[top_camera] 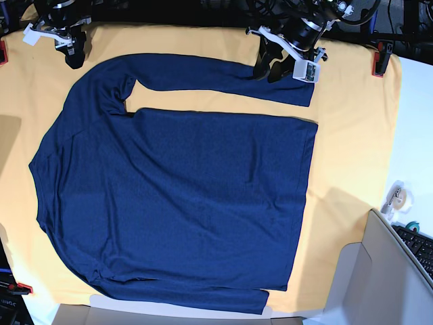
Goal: Fold the T-shirt properly
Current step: 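Move both grippers down toward the shirt's shoulder corners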
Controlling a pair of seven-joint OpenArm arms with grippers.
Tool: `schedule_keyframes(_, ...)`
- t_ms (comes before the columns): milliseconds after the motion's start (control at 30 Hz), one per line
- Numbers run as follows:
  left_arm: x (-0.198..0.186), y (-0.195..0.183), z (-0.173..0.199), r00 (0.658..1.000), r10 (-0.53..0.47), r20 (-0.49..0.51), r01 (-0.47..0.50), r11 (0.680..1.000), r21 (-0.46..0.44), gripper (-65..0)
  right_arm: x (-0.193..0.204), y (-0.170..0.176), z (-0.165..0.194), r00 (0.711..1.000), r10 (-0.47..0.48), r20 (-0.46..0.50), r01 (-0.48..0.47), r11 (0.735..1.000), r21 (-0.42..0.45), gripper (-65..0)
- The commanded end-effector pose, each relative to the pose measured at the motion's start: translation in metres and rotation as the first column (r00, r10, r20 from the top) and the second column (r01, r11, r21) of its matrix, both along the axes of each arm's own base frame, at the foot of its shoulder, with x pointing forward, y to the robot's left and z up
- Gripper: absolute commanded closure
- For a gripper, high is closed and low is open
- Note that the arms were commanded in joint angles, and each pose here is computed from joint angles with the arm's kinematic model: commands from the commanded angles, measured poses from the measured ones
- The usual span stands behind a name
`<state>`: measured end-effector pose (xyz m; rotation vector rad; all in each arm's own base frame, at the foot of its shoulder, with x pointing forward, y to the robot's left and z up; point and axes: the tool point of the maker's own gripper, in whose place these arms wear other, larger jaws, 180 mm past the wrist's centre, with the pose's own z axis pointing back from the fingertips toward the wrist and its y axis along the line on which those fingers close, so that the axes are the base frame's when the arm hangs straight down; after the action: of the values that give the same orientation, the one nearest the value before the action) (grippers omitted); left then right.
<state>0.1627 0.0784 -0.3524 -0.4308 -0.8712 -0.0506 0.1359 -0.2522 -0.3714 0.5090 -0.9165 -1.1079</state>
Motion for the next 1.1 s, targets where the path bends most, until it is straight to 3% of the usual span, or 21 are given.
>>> schedule_keyframes(0, 0.006, -0.001, 0.009, 0.999, -0.003, 0.036, 0.003, 1.000, -0.009, -19.5, 0.003, -0.001, 0.007, 0.999, -0.023, 0.026, 0.022, 1.000, 0.006, -17.8)
schedule_keyframes(600, 0.004, 0.000, 0.008, 0.999, 0.000, 0.033, 0.000, 1.000, -0.009, -19.5, 0.012, -0.001, -0.022, 0.998, -0.056, -0.002, 0.056, 0.998, 0.012, -17.9)
schedule_keyframes(833, 0.005, 0.001, 0.009, 0.999, 0.004, 0.036, -0.003, 1.000, -0.009, -19.5, 0.027, 0.036, -0.035, 1.000, 0.019, -0.002, -0.019, 0.997, 0.077, -17.9)
schedule_keyframes(1067, 0.005, 0.001, 0.009, 0.999, 0.005, 0.037, -0.004, 1.000, -0.008, -19.5, 0.032, 0.049, -0.040, 0.997, 0.074, -0.013, -0.073, 0.996, 0.042, -17.7)
